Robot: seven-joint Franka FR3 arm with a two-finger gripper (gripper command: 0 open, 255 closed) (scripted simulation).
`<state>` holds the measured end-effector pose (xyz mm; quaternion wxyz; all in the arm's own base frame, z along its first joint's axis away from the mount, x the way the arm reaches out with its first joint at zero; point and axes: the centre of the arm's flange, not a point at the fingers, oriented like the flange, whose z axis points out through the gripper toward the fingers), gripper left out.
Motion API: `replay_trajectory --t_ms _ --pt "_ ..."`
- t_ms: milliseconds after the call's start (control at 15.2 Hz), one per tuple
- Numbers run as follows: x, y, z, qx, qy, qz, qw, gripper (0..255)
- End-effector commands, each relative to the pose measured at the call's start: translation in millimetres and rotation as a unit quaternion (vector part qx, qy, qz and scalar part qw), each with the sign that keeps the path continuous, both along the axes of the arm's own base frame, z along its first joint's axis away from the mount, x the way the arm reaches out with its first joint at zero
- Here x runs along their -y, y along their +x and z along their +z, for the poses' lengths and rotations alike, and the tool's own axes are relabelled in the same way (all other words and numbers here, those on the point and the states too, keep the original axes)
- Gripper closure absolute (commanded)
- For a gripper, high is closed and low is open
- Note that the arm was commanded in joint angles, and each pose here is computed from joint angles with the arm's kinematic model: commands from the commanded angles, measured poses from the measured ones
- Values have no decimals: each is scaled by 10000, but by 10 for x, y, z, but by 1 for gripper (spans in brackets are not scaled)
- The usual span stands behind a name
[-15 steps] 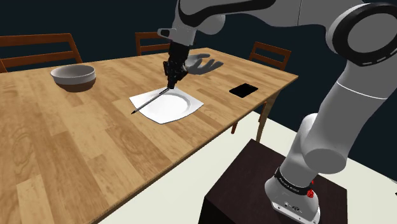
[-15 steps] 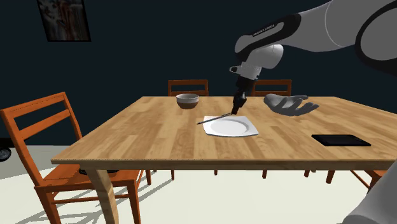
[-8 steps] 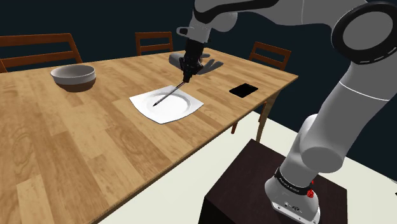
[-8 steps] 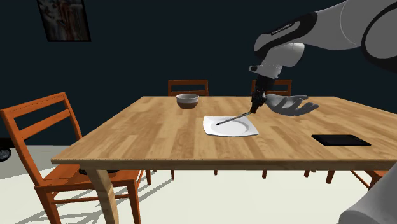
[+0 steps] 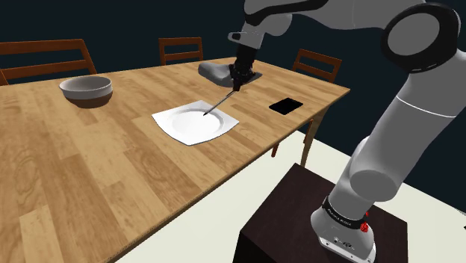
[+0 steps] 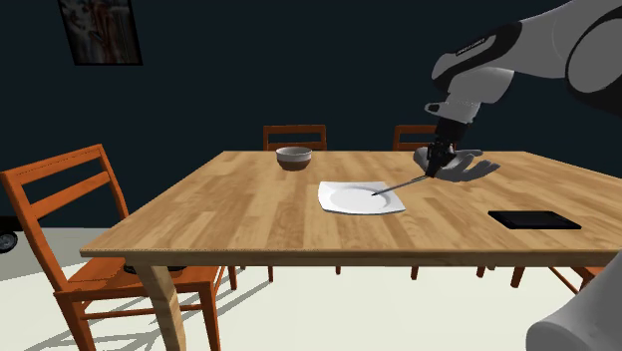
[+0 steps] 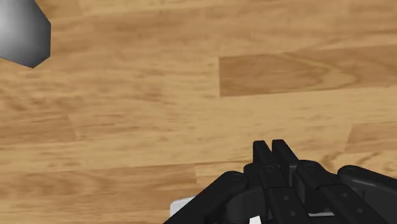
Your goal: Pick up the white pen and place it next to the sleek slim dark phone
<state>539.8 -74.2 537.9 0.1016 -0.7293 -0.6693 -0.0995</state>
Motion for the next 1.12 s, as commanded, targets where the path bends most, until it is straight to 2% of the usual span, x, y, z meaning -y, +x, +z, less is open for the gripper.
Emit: replay_trajectory --t_ms 0,858,1056 --pt "262 10 24 0 -2 7 10000 255" --pt "1978 -28 33 0 -2 7 10000 255" --pt "2074 -30 -72 0 -2 7 10000 255"
